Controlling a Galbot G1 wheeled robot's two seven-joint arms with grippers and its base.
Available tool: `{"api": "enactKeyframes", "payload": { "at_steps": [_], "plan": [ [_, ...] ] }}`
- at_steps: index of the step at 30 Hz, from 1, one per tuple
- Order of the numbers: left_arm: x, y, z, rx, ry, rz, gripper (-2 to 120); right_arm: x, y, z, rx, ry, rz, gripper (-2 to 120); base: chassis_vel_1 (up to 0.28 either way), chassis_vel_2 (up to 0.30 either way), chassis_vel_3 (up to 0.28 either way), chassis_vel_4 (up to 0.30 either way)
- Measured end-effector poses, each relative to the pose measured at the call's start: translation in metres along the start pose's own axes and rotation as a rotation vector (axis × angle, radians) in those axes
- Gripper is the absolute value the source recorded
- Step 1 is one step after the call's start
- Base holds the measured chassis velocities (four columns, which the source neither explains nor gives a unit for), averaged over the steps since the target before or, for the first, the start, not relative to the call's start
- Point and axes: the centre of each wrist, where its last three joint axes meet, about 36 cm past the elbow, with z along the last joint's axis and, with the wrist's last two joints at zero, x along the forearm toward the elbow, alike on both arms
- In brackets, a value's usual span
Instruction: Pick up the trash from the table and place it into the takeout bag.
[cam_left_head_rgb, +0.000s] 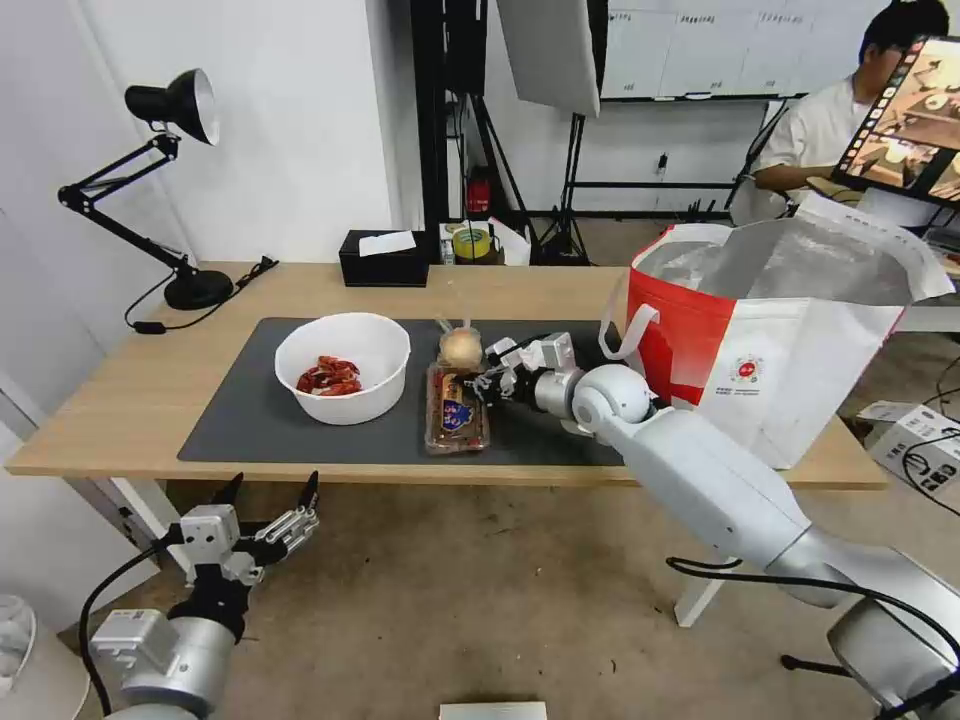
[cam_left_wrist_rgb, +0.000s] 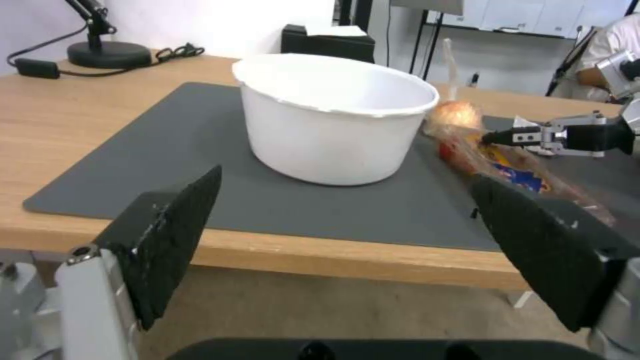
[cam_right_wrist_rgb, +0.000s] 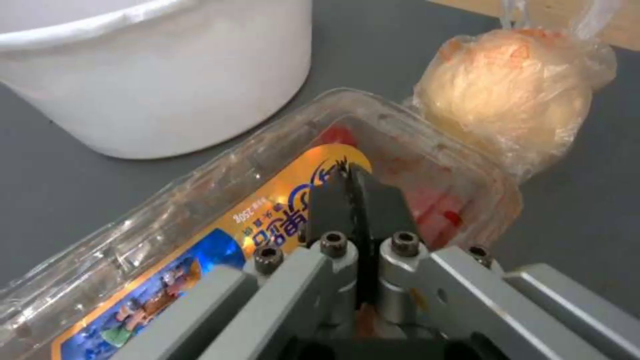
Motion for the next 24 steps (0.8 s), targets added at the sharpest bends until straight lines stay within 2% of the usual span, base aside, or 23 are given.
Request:
{"api": "enactKeyframes", "payload": {
  "at_steps": [6,12,16,22,24],
  "plan": [
    [-0.004,-0.002,0.003,0.026,-0.022,0.034,100,0.002,0.001,-0.003,-0.011,-0.035,0.0,0,0.0,0.0,0.0,0.0],
    [-0.015,-0.009,0.003,0.114,-0.047,0.106,100,0.005,0.004,-0.002,-0.023,-0.086,-0.007,0,0.0,0.0,0.0,0.0],
    [-0.019,-0.01,0.005,0.142,-0.045,0.126,100,0.004,0.006,-0.002,-0.029,-0.096,-0.009,0,0.0,0.0,0.0,0.0],
    [-0.035,-0.007,0.003,0.215,-0.029,0.187,100,-0.001,0.009,-0.006,-0.03,-0.104,-0.013,0,0.0,0.0,0.0,0.0],
    [-0.045,-0.006,-0.002,0.278,-0.012,0.203,100,-0.003,0.009,-0.007,-0.025,-0.101,-0.014,0,0.0,0.0,0.0,0.0]
  ]
}}
